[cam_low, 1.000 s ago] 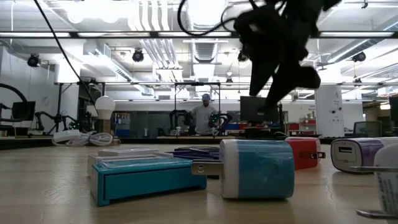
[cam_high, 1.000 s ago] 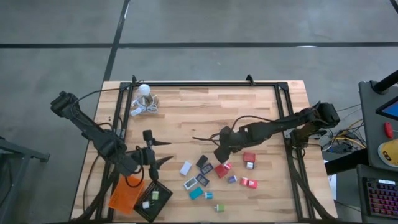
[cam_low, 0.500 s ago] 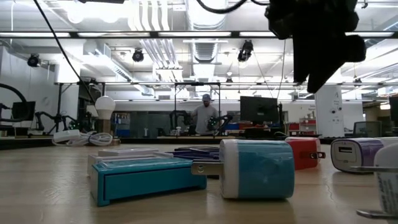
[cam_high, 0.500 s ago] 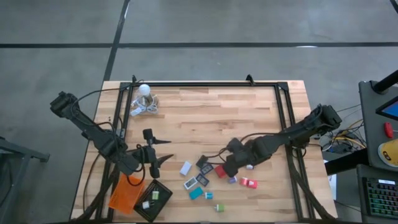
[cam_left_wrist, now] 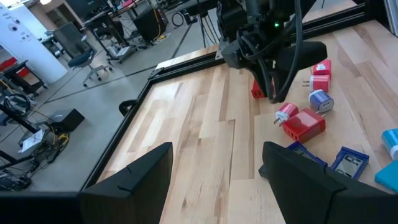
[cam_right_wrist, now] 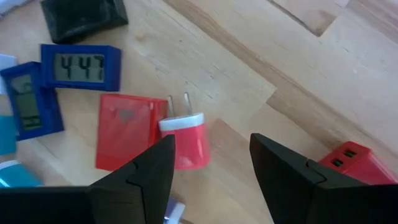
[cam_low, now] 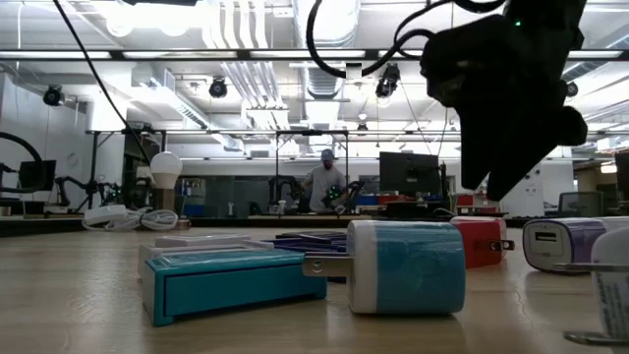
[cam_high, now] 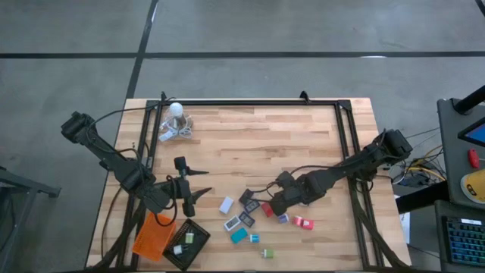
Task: Pick & Place Office items
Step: Put the top pink white charger adapter into the black basket
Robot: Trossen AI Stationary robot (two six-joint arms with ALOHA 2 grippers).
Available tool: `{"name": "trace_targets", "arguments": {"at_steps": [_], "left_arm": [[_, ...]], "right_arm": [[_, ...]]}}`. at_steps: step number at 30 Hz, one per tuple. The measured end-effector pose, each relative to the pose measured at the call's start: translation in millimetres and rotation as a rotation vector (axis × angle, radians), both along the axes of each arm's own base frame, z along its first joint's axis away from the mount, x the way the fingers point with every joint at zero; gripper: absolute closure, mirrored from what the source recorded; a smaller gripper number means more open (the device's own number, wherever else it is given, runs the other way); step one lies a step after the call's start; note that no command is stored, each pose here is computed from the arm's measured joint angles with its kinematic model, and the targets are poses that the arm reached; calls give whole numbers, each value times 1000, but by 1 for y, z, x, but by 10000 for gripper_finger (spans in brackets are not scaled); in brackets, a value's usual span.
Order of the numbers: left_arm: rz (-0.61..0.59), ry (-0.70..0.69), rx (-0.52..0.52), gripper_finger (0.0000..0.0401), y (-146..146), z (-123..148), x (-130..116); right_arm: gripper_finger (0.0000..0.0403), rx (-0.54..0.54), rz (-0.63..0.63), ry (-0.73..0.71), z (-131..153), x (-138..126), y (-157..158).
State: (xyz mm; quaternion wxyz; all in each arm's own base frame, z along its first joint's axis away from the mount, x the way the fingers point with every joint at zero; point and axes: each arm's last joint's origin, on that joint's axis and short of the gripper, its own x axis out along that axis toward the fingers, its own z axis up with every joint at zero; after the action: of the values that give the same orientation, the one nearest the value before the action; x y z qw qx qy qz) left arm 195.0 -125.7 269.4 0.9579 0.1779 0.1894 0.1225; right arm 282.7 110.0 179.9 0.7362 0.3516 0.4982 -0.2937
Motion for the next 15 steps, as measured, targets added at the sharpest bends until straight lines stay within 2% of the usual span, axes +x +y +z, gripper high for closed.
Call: {"name": "trace_targets", "arguments": {"at_steps": [15], "left_arm": [[2,0,0,149,0,0,0]], "right_arm": [[200,31,15,-72,-3,3,6]]}}
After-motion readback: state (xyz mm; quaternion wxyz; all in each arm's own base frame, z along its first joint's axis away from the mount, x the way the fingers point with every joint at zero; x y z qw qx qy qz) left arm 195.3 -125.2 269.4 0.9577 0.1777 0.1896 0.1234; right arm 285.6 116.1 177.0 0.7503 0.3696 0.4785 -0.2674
